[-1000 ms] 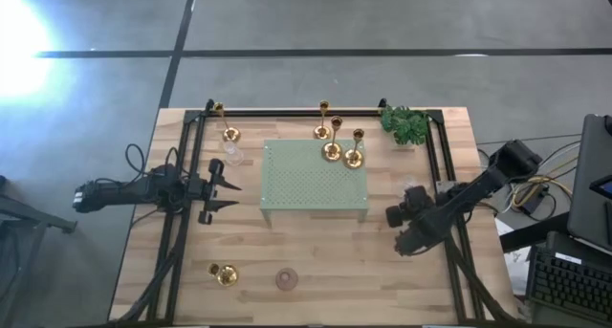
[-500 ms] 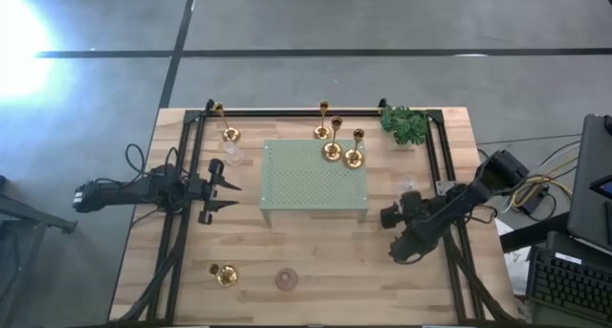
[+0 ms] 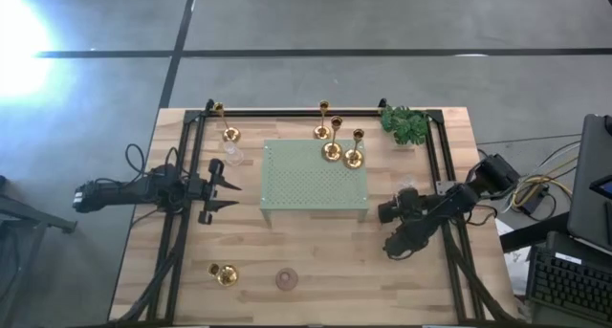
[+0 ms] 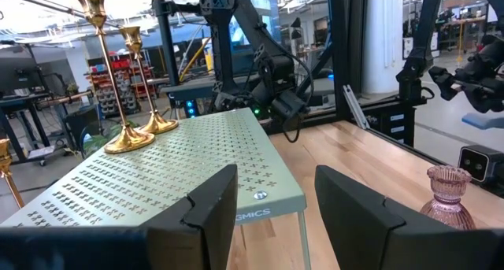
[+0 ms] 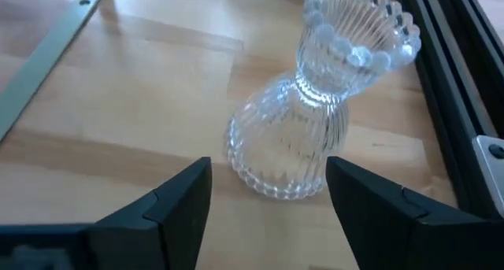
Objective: Pick & Place candle stick holders
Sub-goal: Put the right white crystal glass candle holder on the shelf
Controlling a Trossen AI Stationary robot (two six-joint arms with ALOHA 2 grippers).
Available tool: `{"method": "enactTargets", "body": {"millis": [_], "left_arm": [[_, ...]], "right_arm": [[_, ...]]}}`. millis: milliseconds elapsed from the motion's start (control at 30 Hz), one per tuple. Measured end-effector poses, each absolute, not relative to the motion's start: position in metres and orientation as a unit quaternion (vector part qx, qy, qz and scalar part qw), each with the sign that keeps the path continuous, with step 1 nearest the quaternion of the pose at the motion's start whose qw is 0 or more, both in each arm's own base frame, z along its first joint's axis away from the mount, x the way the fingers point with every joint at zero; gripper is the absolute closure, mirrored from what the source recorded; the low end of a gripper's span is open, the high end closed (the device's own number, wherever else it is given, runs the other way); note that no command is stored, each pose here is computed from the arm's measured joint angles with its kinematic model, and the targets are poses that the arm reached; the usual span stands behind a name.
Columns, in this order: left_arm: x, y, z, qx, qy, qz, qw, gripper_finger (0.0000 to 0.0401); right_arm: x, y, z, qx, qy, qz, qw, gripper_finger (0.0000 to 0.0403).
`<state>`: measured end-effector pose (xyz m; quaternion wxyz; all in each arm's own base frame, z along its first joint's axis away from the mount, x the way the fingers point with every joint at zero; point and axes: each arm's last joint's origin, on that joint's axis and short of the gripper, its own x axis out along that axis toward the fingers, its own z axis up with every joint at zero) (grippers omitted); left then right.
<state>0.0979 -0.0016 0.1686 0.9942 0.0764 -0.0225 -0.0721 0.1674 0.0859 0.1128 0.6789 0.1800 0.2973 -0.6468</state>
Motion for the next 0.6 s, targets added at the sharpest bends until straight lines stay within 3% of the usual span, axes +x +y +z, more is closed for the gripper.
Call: {"method": "enactTargets", "body": {"millis": [600], "left_arm": [[0.098,-0.002,0.169,0.076,-0.022,-0.072,0.994,0.0224]], "right_arm": [[0.167,0.050,0.103,0.175,0.244,-0.687,0.662,0.0204]]}}
